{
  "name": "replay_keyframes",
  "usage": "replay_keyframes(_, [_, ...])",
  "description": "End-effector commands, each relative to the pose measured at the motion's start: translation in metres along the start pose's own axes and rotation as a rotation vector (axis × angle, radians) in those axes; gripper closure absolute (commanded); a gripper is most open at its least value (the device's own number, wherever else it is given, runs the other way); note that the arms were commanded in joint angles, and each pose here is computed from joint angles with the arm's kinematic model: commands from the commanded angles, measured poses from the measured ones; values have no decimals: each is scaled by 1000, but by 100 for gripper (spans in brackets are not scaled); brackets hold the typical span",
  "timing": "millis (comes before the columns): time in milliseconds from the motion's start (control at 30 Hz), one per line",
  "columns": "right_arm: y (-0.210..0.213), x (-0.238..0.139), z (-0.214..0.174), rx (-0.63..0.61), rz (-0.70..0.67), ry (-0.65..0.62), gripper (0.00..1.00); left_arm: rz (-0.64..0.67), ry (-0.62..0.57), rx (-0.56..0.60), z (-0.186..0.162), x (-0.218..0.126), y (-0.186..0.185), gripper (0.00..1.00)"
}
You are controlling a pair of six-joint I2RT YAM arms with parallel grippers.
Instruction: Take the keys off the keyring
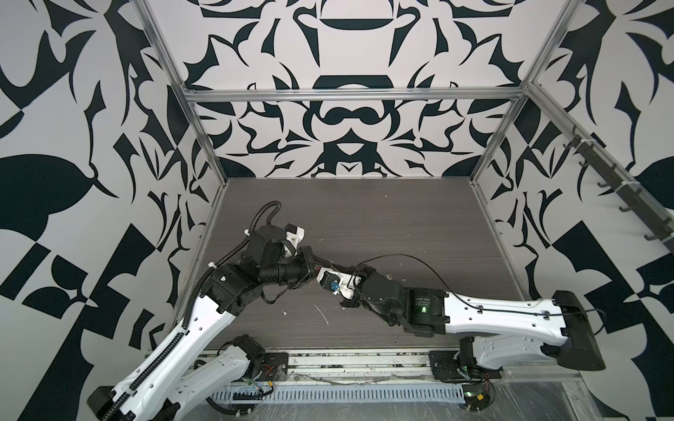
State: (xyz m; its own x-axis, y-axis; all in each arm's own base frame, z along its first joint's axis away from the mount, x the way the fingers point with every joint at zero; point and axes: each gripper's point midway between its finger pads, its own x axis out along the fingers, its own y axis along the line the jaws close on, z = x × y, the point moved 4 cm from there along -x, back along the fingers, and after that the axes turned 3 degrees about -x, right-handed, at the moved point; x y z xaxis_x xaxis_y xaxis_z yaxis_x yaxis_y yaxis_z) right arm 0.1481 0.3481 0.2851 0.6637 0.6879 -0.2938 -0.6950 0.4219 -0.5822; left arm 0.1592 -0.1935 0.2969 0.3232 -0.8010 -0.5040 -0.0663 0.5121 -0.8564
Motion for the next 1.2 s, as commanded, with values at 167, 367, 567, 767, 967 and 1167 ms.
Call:
replay_keyframes(167, [-15,-2,22,22,-59,-51,82,-60,20,-23,-4,-3,-5,100])
replay_keyframes(367, [-15,-1,20,12,-68,-42,88,-75,24,-33,-4,-4,-6,100])
replay_keyframes(567, [-15,1,19,7,-73,-34,100,-96,31,-46,-4,-3,-6,100])
replay_keyframes(767, [-17,-1,20,26,-80,-43,100,-112,18,-47,-3,-6,-8,97])
replay_keyframes(967, [-17,-4,20,61,-73,-55,100,-129,-25,-18,-1,-14,-12,76])
replay_keyframes(1167, [-26,-11,15,120,-68,-66,100,-161,-89,53,5,-23,-21,68])
